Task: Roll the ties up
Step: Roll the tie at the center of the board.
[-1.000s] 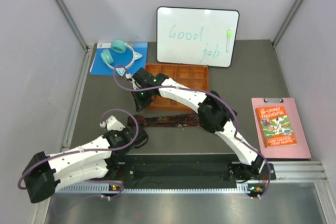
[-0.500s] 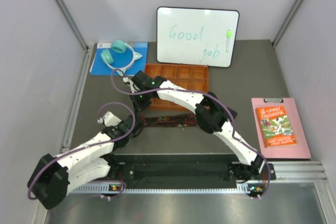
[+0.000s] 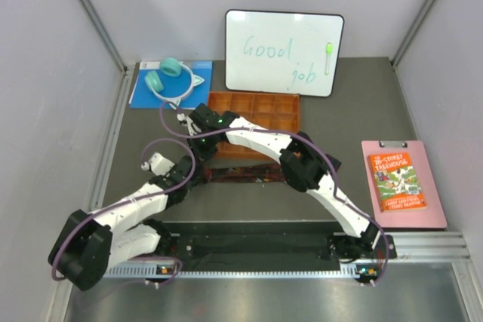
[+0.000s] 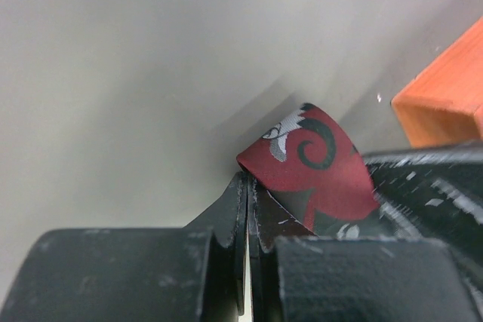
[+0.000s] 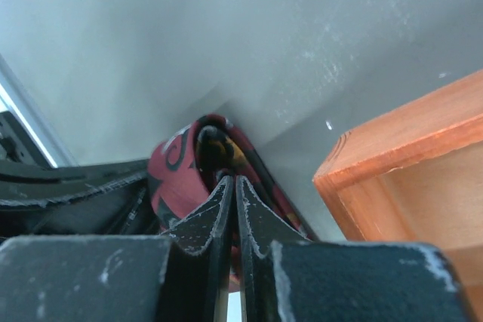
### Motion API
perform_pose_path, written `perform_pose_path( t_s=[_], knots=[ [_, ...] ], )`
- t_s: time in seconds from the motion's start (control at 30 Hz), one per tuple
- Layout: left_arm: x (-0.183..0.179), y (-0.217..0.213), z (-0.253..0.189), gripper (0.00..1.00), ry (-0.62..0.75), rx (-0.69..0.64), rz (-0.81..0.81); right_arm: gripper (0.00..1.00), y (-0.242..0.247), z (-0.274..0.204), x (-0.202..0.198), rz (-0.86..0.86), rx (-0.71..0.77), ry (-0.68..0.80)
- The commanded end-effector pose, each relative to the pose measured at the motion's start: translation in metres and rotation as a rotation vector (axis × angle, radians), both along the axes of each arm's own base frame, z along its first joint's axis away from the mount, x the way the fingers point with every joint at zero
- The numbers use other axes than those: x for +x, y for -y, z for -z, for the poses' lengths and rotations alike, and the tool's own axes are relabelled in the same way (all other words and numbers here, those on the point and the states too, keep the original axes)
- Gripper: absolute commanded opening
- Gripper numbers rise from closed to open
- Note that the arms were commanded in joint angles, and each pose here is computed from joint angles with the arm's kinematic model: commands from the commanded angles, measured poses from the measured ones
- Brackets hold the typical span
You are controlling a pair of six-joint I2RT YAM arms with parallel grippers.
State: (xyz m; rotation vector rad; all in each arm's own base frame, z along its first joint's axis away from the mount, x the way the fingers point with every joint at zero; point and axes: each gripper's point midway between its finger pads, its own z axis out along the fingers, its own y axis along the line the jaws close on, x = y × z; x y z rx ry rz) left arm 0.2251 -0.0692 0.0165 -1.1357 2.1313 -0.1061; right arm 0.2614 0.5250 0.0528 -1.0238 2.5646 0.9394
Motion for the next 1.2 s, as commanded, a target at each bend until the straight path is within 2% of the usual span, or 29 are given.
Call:
perform_pose_path(
  t_s=[0.0, 0.23, 0.4, 0.63, 0.7, 0.73, 0.9, 0.93, 1.0, 1.03, 1.07, 1.17],
  knots=[
    [-0.018, -0.015, 0.020, 0.00, -0.122, 0.062, -0.012, 0.05, -0.008, -0.015, -0.008, -0.035, 0.047, 0.016],
    [-0.009, -0.012, 0.025, 0.00, -0.134, 0.060, -0.010, 0.04, -0.005, -0.018, -0.004, -0.019, 0.039, 0.034],
    [-0.011, -0.009, 0.026, 0.00, -0.148, 0.050, -0.003, 0.08, -0.004, -0.043, 0.018, 0.051, 0.064, 0.071],
    [-0.014, -0.009, 0.016, 0.00, -0.134, 0.031, -0.001, 0.28, 0.019, -0.100, 0.052, 0.194, 0.111, 0.105],
    [-0.015, -0.007, 0.013, 0.00, -0.132, 0.018, 0.004, 0.28, 0.032, -0.105, 0.057, 0.233, 0.088, 0.109],
    [-0.015, -0.007, 0.013, 0.00, -0.129, 0.013, 0.004, 0.28, 0.038, -0.118, 0.056, 0.243, 0.095, 0.119],
    [-0.019, -0.008, 0.013, 0.00, -0.129, 0.001, -0.006, 0.28, 0.076, -0.113, 0.035, 0.303, 0.025, 0.099],
    [-0.019, -0.008, 0.013, 0.00, -0.124, -0.002, -0.006, 0.27, 0.086, -0.099, 0.027, 0.310, 0.001, 0.074],
    [-0.016, -0.007, 0.011, 0.00, -0.104, -0.002, 0.010, 0.27, 0.093, -0.115, 0.010, 0.326, 0.046, 0.043],
    [-0.014, -0.005, 0.009, 0.00, -0.086, -0.011, 0.016, 0.27, 0.102, -0.096, -0.005, 0.322, 0.018, 0.000],
    [-0.009, -0.002, 0.006, 0.00, -0.058, -0.026, 0.020, 0.27, 0.101, -0.108, -0.012, 0.313, 0.066, -0.003],
    [-0.009, 0.002, 0.005, 0.00, -0.042, -0.051, 0.030, 0.27, 0.103, -0.091, -0.040, 0.303, 0.048, -0.060]
  ],
)
